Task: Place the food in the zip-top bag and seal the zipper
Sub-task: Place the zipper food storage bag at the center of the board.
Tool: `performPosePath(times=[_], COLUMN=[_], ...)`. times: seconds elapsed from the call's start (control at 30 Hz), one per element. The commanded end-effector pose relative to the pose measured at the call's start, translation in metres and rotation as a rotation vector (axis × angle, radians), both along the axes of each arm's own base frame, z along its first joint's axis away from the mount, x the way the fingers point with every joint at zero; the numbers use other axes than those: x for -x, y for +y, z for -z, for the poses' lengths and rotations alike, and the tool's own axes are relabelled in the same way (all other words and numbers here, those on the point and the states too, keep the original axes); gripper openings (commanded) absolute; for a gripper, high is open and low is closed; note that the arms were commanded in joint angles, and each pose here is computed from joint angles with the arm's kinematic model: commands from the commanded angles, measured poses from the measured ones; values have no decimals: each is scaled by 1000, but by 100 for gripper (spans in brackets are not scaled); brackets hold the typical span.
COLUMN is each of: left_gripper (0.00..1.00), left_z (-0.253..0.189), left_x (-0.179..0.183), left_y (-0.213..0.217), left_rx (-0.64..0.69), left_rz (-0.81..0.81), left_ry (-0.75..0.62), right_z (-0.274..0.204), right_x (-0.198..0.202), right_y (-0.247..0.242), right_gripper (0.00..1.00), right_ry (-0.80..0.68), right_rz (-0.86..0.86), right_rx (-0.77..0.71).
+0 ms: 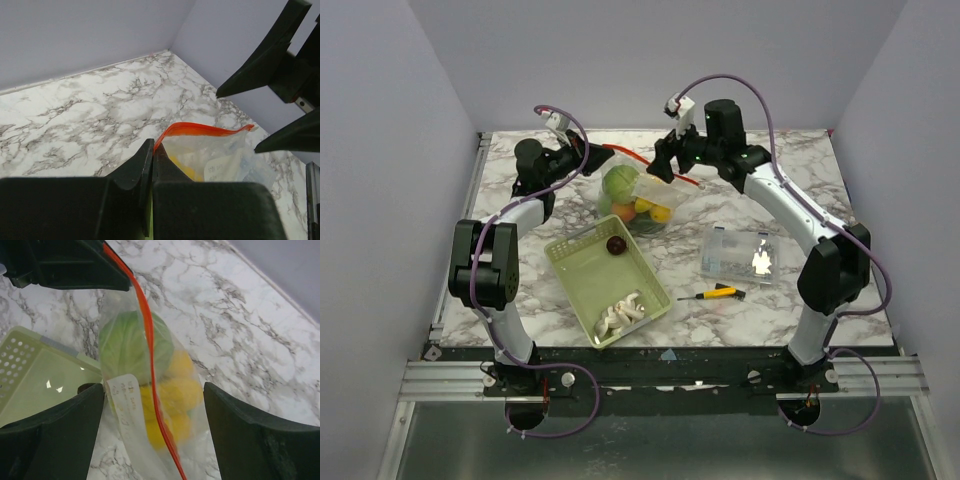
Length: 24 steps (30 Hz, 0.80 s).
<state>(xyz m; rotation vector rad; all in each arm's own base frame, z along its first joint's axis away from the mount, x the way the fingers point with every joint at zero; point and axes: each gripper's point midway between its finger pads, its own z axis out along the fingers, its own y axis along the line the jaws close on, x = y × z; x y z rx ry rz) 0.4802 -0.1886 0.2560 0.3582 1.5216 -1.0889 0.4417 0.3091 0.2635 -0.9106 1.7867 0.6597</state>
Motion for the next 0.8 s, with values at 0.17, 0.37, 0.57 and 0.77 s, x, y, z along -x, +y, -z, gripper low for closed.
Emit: performPosePath(times=[0.17,0.37,0.57,0.77], left_gripper=[6,22,42,64], left_z=[-17,-17,-16,-1], left_x=[8,10,12,20], left_y=[-5,-7,3,22], left_rx=[19,16,0,-78], left_rz=[65,81,-2,-149], left_ry=[-52,-39,32,185], right_z=[20,30,34,32], right_x=[-2,-2,-14,-29], right_y=[17,21,12,-5], right_gripper=[75,43,1,1], right_ry=[43,77,62,53], right_rz=[-4,2,116,243], right_rx=[-16,-45,-80,-111])
